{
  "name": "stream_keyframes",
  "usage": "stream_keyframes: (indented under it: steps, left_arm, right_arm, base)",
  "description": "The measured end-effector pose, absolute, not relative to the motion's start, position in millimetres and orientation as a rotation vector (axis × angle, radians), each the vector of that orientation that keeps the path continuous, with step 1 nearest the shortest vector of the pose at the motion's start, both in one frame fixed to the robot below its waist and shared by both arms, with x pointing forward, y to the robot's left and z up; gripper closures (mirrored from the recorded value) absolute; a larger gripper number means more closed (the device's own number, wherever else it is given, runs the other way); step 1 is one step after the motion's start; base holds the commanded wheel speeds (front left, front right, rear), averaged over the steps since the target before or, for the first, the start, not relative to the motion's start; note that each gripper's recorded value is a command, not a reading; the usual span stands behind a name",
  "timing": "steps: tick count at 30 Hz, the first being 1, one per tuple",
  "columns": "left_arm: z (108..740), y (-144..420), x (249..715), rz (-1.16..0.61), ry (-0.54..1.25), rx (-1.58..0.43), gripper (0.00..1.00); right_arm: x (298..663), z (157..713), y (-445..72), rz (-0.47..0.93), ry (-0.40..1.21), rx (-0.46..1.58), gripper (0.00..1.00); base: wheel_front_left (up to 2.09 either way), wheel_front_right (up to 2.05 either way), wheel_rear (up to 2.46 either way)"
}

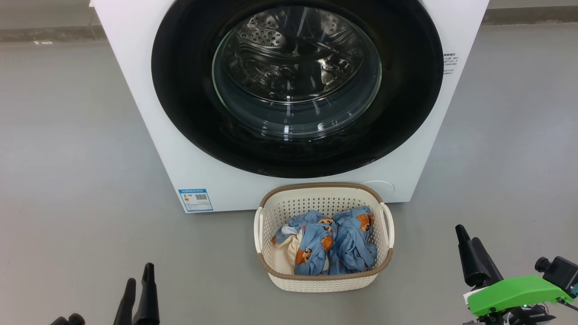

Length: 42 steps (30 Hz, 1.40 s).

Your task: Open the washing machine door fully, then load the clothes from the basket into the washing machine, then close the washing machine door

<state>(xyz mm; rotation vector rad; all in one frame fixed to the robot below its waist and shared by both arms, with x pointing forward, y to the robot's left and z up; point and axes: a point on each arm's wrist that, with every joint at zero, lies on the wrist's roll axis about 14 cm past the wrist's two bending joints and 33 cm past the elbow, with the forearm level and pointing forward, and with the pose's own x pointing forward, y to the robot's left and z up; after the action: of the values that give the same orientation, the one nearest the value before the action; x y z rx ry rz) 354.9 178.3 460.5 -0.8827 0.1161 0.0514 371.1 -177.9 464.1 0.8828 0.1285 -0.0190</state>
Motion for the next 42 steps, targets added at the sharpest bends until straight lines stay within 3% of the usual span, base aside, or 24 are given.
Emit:
stream_keyframes:
  steps: [42]
  left_arm:
    - [489, 172, 361, -0.053, 0.001, -0.402, 0.0]
  right_arm:
    - [380, 487, -164, 0.116, 0.033, 0.446, 0.0]
  base:
    - [0.0, 0.0, 0.0]
